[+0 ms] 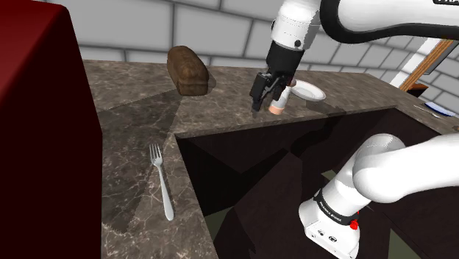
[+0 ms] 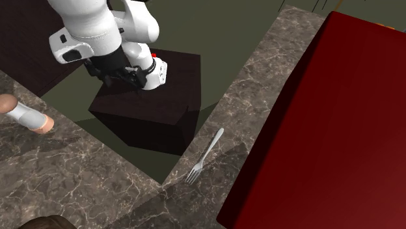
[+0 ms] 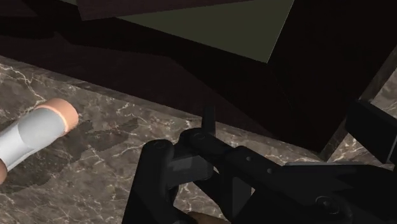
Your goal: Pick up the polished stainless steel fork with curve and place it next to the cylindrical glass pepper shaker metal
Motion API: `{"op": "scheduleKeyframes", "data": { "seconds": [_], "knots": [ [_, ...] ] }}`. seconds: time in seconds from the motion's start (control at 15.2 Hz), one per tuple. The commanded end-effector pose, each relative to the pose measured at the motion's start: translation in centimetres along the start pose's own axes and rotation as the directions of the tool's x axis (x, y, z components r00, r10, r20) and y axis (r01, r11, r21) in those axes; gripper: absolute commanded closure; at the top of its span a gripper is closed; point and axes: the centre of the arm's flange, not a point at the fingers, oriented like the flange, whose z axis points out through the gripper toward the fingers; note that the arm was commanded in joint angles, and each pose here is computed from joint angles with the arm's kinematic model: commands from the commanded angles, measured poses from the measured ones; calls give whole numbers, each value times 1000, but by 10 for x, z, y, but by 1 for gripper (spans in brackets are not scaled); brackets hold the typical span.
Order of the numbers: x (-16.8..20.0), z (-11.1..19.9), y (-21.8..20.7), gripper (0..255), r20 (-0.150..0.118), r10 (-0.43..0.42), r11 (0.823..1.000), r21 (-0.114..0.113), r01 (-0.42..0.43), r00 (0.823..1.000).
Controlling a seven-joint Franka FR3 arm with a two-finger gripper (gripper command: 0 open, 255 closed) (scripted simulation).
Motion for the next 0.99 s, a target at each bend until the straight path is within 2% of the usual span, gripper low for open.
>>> {"op": "scheduleKeyframes", "data": {
  "seconds": [0.0,0.46,0.92],
  "knots": [
    [5,14,-22,0,-4,30,1000,8,-30,1000],
    [30,57,-96,0,-12,126,992,32,-126,992],
    [62,98,-168,0,-18,221,974,57,-220,975]
  ]
}}
